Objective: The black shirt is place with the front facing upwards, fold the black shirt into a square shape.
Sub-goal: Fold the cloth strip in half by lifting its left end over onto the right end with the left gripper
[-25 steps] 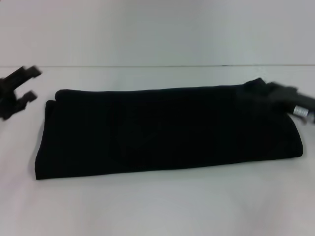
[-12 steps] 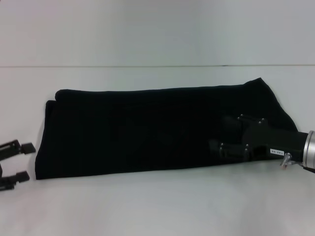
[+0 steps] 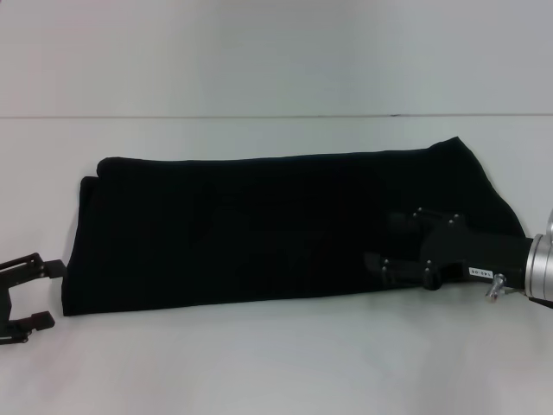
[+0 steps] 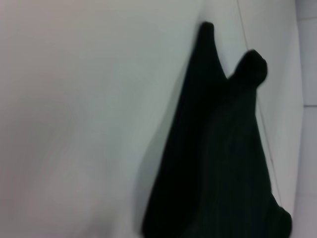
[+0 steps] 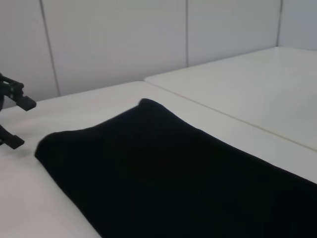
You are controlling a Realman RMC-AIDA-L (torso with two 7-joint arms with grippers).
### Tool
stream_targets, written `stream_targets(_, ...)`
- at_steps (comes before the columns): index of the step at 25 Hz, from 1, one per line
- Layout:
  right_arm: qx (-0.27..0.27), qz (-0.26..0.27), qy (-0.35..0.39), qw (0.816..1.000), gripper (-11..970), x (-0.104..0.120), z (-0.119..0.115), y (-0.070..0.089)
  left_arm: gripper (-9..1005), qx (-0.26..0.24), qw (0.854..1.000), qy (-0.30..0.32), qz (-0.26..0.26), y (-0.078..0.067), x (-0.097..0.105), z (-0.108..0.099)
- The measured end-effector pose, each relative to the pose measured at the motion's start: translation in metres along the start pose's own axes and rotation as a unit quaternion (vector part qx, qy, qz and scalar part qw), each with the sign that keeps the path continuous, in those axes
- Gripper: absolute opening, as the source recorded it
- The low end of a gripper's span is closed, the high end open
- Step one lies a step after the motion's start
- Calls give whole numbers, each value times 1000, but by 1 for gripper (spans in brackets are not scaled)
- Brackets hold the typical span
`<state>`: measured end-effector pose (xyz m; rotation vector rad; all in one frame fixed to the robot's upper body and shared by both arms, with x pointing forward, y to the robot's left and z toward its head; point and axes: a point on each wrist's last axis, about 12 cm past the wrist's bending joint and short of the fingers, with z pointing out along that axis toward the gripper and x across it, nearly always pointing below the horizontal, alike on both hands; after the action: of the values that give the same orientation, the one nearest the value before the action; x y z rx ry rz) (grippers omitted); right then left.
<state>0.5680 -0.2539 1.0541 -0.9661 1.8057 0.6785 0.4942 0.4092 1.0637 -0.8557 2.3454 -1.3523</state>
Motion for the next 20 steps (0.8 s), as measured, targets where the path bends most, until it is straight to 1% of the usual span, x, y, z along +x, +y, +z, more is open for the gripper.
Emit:
stream_targets(6, 1, -1, 3, 1000, 852, 0, 1, 0, 867, -18, 1000, -11, -4, 0, -4, 8)
stream_targets(12, 1, -2, 2, 1000, 852, -1, 2, 0, 856, -20, 1000, -15, -1, -2, -5, 16)
stream_targets(17, 2, -1, 1, 1000, 851, -1, 1, -1, 847, -18, 1000, -15, 4, -8, -6, 26)
stream_targets(19, 2, -2, 1, 1000, 851, -1, 1, -1, 843, -21, 1000, -19, 11, -12, -9, 33)
stream_targets(20, 2, -1, 1, 1000, 851, -1, 1, 0, 842, -26, 999, -21, 20, -17, -12, 38)
